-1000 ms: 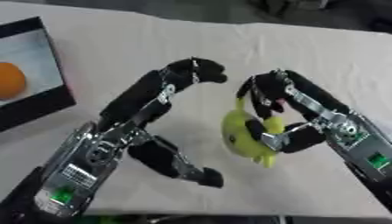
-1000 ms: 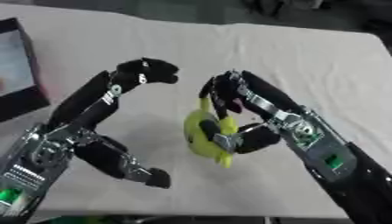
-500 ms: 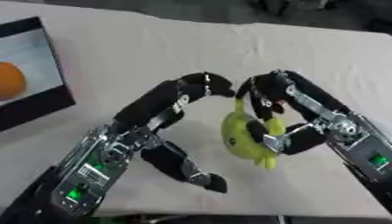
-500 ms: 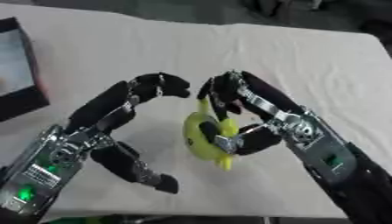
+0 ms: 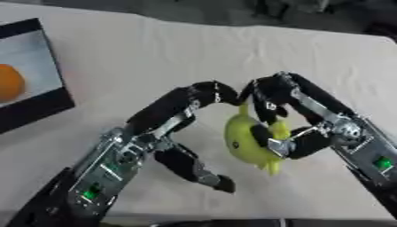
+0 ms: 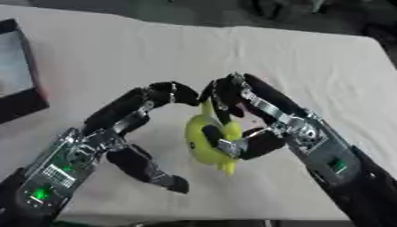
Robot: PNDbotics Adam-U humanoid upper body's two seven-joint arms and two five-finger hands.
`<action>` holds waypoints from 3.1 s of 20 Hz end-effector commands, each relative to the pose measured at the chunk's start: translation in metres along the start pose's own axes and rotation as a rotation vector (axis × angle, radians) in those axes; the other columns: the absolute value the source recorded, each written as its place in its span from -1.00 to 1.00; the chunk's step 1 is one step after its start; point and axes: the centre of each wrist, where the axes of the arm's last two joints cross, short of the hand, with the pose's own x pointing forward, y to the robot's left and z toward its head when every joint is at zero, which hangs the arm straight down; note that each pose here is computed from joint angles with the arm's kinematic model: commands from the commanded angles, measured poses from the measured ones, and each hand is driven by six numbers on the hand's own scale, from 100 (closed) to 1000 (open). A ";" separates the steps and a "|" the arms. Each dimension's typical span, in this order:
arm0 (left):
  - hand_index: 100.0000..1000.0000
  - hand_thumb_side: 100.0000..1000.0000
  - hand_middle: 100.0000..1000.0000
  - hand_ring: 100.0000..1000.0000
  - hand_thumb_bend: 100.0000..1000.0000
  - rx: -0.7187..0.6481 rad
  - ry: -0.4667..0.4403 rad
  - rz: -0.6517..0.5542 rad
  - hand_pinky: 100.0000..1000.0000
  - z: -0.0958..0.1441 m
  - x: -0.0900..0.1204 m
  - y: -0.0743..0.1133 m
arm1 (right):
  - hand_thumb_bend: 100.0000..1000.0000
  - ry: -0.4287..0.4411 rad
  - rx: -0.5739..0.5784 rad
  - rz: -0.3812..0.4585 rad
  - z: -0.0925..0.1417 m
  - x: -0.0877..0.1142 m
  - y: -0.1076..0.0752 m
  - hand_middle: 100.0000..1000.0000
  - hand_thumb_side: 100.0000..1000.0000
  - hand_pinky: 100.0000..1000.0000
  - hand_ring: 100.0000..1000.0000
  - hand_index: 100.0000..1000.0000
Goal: Pick up the objects with one hand, pass them to the other hand, and then place them into the box on the other side of the table.
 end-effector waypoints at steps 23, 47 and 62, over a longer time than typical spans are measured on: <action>0.17 -0.96 0.08 0.32 -0.03 0.007 -0.124 0.014 0.61 -0.018 0.022 -0.009 | -1.00 -0.014 0.018 -0.009 -0.002 0.005 0.002 -1.00 -0.42 0.13 -0.57 -0.74; -0.39 -1.00 -0.45 -0.17 -0.89 0.178 -0.154 -0.029 0.33 -0.015 0.031 0.001 | -1.00 -0.084 0.026 0.102 0.004 0.004 -0.010 0.77 0.07 0.86 0.84 0.86; -0.36 -1.00 -0.42 -0.16 -0.84 0.417 0.244 -0.272 0.29 0.086 -0.028 0.065 | -1.00 0.076 -0.440 0.274 0.042 0.008 -0.060 0.68 -0.12 0.74 0.67 0.82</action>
